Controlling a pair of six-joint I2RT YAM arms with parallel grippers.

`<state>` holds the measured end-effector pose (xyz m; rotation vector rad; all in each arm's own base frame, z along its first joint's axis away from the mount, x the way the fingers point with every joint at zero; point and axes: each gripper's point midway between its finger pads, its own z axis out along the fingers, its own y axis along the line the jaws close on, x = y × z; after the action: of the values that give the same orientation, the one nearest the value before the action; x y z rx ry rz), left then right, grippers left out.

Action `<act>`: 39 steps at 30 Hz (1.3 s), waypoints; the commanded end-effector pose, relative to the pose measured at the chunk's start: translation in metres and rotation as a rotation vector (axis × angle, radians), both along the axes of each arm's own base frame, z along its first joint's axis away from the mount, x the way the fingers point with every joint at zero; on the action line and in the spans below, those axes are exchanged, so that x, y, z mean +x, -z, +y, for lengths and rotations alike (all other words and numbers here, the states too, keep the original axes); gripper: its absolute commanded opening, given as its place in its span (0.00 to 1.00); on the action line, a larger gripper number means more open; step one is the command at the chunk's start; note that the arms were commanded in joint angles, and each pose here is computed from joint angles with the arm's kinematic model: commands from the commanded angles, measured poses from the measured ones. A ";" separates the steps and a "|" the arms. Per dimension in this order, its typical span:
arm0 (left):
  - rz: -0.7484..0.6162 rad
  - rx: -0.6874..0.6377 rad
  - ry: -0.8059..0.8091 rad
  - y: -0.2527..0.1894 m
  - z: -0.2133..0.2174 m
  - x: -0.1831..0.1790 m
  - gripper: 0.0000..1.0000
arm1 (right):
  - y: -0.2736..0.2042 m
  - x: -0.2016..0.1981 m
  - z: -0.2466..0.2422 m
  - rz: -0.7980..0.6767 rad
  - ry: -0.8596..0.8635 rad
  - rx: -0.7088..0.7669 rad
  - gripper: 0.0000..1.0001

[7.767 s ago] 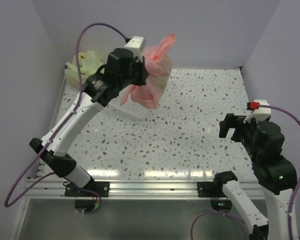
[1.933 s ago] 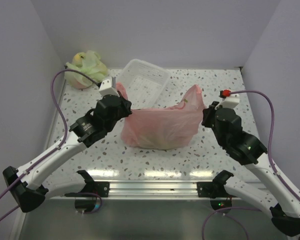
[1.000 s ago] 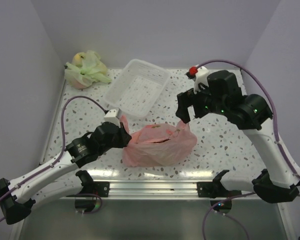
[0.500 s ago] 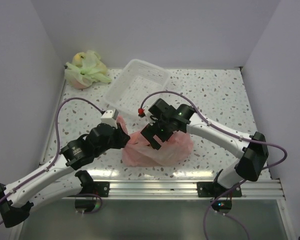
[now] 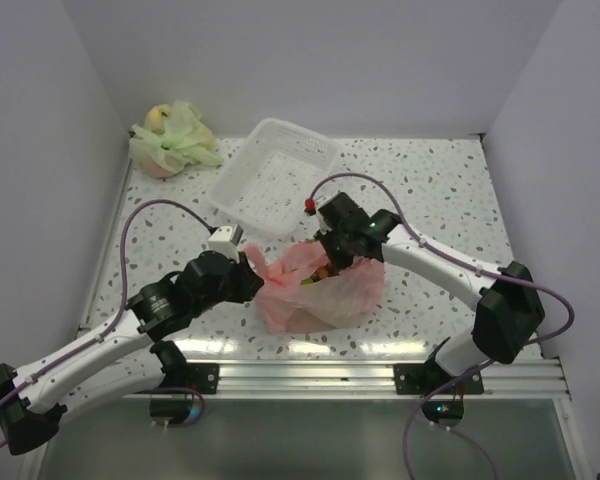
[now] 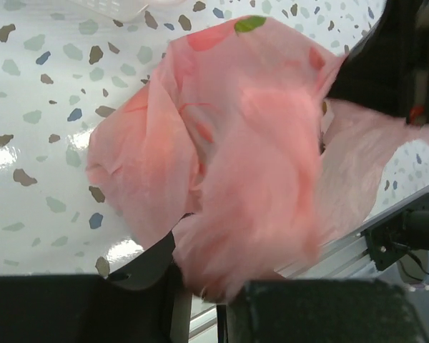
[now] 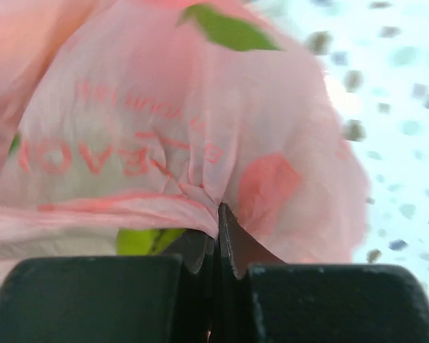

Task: Untie the knot of the plastic bag and take out the fruit

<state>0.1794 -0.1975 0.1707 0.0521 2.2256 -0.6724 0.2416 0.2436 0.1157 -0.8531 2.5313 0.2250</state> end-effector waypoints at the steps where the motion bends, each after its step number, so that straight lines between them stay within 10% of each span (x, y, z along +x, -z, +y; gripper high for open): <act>1: -0.051 0.040 0.038 -0.002 -0.004 0.006 0.20 | -0.050 0.059 -0.052 -0.194 0.324 0.096 0.00; 11: -0.167 0.032 0.089 -0.016 -0.029 0.030 0.23 | -0.052 0.098 -0.090 -0.224 0.575 0.156 0.02; 15: -0.144 0.008 0.115 -0.011 -0.039 0.028 0.23 | -0.085 0.089 -0.082 -0.251 0.508 0.228 0.65; 20: -0.129 -0.031 0.153 -0.010 -0.058 0.021 0.23 | -0.140 0.066 -0.089 -0.300 0.425 0.251 0.98; 39: 0.130 -0.081 -0.316 0.063 -0.007 0.014 0.25 | -0.005 -0.056 -0.149 -0.032 0.757 0.156 0.91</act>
<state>0.1918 -0.2207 0.1160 -0.1691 2.2790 -0.6221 0.1778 0.0929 0.1094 0.0334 2.6241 0.1361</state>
